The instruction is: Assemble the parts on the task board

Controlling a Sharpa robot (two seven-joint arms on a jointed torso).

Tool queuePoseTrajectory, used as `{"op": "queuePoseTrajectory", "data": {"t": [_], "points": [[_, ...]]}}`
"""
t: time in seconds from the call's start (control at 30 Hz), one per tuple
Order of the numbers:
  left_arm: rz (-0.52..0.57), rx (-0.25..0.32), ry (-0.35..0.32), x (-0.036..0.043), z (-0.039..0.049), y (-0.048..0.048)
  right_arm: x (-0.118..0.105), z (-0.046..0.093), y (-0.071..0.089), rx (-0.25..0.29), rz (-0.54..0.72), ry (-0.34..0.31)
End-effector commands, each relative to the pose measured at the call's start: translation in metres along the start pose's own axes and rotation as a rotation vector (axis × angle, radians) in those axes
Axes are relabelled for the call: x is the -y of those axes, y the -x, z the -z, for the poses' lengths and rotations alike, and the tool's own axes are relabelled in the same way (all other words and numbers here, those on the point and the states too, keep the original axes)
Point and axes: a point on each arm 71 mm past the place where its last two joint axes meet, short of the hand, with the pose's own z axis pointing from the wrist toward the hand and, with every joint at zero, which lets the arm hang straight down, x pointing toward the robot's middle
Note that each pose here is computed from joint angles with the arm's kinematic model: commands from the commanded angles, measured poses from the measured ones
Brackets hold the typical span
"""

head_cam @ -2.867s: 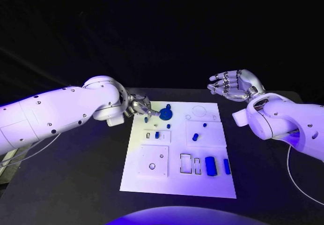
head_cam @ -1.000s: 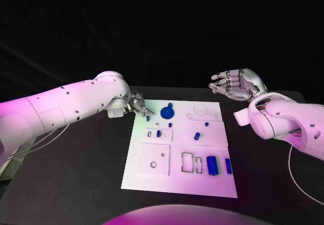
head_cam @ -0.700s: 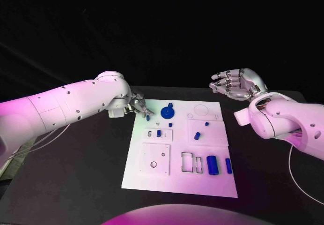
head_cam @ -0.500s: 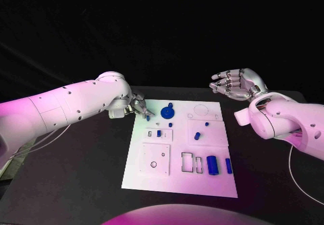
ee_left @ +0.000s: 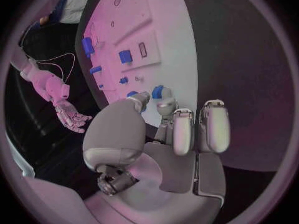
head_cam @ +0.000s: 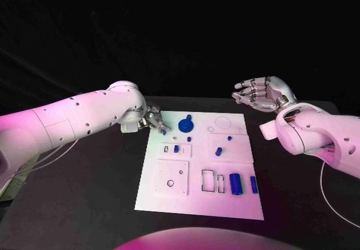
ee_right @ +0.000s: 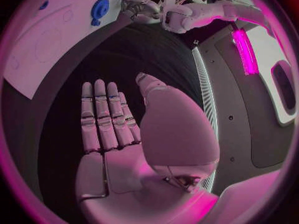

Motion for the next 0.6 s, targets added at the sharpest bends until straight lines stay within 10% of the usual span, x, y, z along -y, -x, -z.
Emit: {"op": "queuePoseTrajectory", "data": {"t": [0.03,0.6], "points": [[0.015,-0.009,-0.014,0.0026,-0.0003,-0.0009,-0.0008,-0.0001,-0.0008,-0.005,0.0,0.011],[0.167,0.035,-0.077,0.0026,0.0031,-0.0009,0.0011,0.0,-0.001,-0.002,-0.004,0.007]]}}
